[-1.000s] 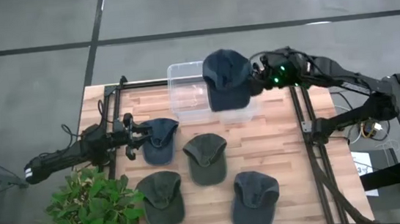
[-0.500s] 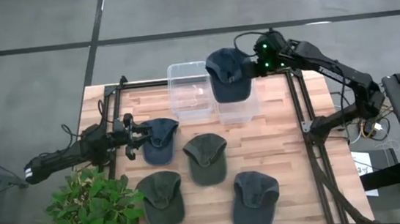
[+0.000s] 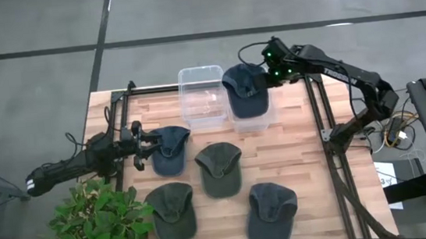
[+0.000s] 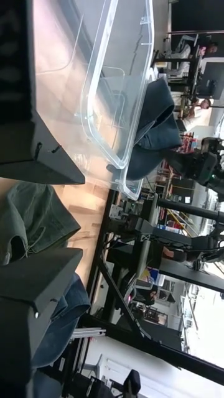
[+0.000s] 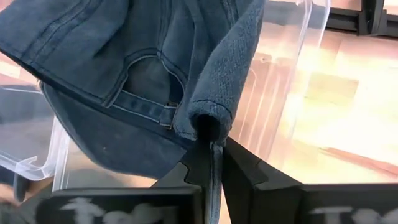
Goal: Pick & Place hat
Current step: Put the top right blue cap into the right transparent bin
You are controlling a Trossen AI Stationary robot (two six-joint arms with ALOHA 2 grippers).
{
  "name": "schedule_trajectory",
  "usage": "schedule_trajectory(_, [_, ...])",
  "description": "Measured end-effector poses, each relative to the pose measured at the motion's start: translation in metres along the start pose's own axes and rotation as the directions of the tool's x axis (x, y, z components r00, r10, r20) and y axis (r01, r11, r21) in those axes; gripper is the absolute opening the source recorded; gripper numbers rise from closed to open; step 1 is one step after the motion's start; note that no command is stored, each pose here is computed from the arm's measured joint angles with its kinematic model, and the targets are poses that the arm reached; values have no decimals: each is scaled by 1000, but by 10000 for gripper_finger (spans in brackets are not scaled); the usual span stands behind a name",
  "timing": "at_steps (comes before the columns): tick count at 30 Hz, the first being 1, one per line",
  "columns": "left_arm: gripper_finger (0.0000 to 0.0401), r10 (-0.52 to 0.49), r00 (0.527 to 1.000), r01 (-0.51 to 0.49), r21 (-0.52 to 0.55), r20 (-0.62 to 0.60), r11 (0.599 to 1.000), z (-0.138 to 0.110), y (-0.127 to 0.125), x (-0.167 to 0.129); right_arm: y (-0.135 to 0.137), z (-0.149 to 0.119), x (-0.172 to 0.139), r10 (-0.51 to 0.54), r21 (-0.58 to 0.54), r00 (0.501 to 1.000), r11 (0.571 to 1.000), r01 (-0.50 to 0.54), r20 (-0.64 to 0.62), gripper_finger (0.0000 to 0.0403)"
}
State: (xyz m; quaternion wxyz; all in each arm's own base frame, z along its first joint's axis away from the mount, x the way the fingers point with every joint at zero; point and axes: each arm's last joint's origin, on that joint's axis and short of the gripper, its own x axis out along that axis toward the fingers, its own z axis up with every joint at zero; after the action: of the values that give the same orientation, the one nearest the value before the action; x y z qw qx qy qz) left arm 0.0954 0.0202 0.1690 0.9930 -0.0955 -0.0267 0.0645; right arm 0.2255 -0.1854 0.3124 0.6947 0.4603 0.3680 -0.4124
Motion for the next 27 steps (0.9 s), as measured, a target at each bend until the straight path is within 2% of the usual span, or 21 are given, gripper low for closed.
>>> schedule_trajectory(8, [169,0,1000,0,42,0,999,0,0,0,0,0,0,-1,3,1000,1000,1,-1,83])
schedule_trajectory(14, [169,0,1000,0,68,0,998,0,0,0,0,0,0,5,0,1000,1000,-5,-6,108])
schedule_trajectory(19, [169,0,1000,0,69,0,998,0,0,0,0,0,0,9,5,1000,1000,-8,-7,112])
schedule_trajectory(27, [169,0,1000,0,69,0,998,0,0,0,-1,-3,-8,25,8,1000,1000,-25,-4,94])
